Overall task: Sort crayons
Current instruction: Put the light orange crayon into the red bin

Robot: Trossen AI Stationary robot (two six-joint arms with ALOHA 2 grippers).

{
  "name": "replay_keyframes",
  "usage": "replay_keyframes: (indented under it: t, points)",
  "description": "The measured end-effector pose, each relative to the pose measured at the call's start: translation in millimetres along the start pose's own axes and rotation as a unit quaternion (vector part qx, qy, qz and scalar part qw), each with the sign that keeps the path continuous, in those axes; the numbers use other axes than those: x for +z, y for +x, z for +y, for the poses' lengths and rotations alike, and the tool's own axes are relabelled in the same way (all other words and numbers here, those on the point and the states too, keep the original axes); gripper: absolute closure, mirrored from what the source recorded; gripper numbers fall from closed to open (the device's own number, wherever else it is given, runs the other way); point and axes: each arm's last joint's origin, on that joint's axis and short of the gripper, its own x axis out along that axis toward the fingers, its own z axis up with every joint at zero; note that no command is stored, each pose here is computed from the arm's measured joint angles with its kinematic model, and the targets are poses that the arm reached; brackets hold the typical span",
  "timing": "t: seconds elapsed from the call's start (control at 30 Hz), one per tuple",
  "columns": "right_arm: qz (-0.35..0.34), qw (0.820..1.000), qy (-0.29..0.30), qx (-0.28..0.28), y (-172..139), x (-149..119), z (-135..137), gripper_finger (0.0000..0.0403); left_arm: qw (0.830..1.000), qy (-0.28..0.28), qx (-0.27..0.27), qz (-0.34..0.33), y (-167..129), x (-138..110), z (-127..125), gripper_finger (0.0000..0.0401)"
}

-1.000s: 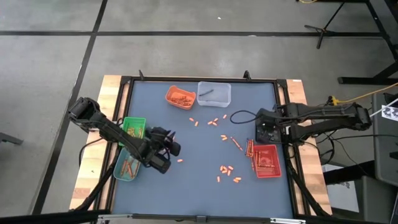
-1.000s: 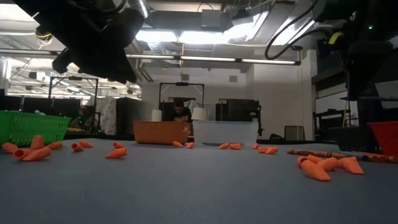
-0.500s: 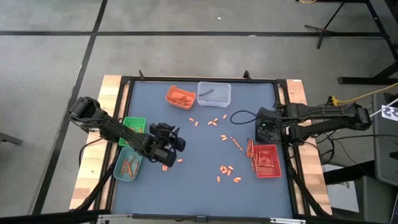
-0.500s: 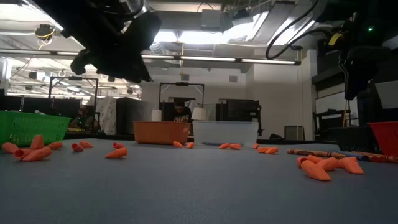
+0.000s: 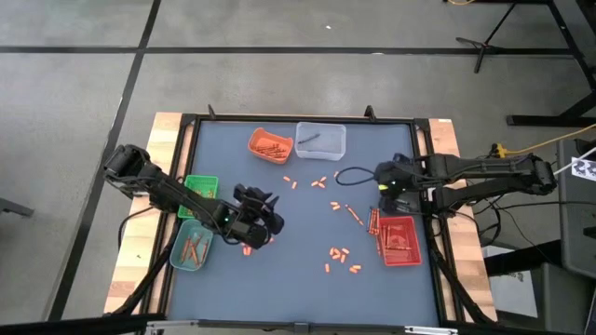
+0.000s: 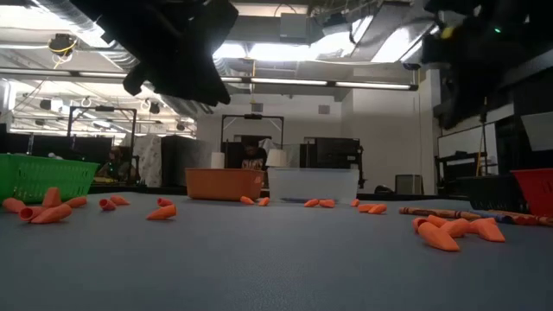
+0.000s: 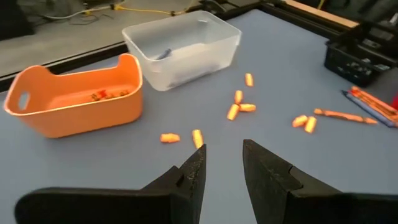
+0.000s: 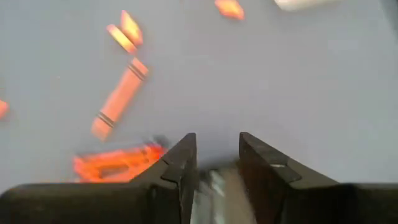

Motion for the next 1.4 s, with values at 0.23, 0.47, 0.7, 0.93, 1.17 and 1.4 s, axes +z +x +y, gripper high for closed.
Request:
replay_keyframes:
  t: [0.23, 0.47, 0.7, 0.93, 1.17, 1.4]
  points:
    - [-0.112, 0.989, 0.032, 0.093, 0.5, 27.4, 11.3, 0.0285, 1.000, 0.004, -0.010, 0.007, -0.1, 0.3, -1.6, 0.0312]
    - [-0.064, 0.993, 0.046, 0.087, 27.4, 35.7, 19.2, 0.0285, 1.000, 0.002, -0.011, 0.006, -0.1, 0.7, -1.9, 0.0312]
    - [0.013, 0.993, 0.062, 0.102, 63.4, 39.6, 29.5, 0.0285, 1.000, 0.004, -0.010, 0.006, -0.1, 0.5, -1.8, 0.0312]
    - [0.038, 0.991, 0.078, 0.100, 91.0, 43.3, 41.6, 0.0285, 1.000, 0.006, -0.009, 0.007, -0.1, 0.3, -1.5, 0.0312]
    - [0.050, 0.995, 0.046, 0.074, 107.6, 37.6, 62.0, 0.0285, 1.000, 0.010, -0.007, 0.008, -0.1, 0.0, -0.8, 0.0312]
    - [0.075, 0.994, 0.059, 0.044, 123.1, 32.1, 67.9, 0.0285, 1.000, 0.010, -0.007, 0.008, -0.1, -0.1, -0.8, 0.0312]
